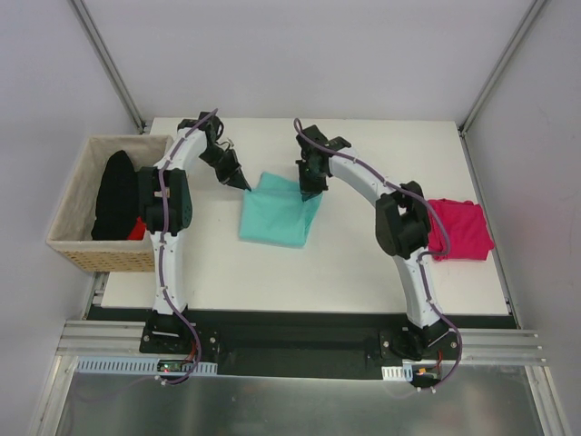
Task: Fold and stack the t-shirts
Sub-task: Fold the long partially folded tshirt into a neat square
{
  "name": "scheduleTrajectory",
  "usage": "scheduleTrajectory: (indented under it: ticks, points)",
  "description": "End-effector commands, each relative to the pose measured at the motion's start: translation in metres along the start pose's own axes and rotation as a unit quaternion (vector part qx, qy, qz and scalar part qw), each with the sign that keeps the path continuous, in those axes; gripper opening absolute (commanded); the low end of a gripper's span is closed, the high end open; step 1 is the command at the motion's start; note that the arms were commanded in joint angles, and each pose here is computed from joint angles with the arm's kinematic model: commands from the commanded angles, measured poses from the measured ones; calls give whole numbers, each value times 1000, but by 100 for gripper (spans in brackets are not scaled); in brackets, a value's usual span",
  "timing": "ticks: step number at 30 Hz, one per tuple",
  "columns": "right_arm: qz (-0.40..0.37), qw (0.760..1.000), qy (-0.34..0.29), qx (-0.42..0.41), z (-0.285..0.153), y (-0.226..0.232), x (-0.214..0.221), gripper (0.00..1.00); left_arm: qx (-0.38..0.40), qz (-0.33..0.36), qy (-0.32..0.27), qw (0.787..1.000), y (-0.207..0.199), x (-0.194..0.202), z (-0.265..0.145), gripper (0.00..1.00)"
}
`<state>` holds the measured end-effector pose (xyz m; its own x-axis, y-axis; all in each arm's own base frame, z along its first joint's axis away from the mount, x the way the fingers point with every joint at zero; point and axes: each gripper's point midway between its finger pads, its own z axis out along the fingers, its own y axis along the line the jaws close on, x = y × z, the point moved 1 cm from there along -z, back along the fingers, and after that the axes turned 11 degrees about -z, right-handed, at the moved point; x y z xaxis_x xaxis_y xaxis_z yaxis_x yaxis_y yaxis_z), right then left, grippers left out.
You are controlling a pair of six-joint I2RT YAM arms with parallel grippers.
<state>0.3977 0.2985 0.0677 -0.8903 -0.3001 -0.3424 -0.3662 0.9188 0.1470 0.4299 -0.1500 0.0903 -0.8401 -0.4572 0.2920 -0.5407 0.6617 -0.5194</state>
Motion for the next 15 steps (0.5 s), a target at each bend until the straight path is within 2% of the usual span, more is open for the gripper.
scheduleTrajectory:
  ticks: [1, 15]
  points:
    - [-16, 996, -81, 24, -49, 2, -31, 1, 23, 12, -1, 1000, -22, 11, -16, 0]
    - [-21, 994, -98, 43, -63, -1, -33, 1, 37, 40, 0, 998, -40, 20, -18, 1]
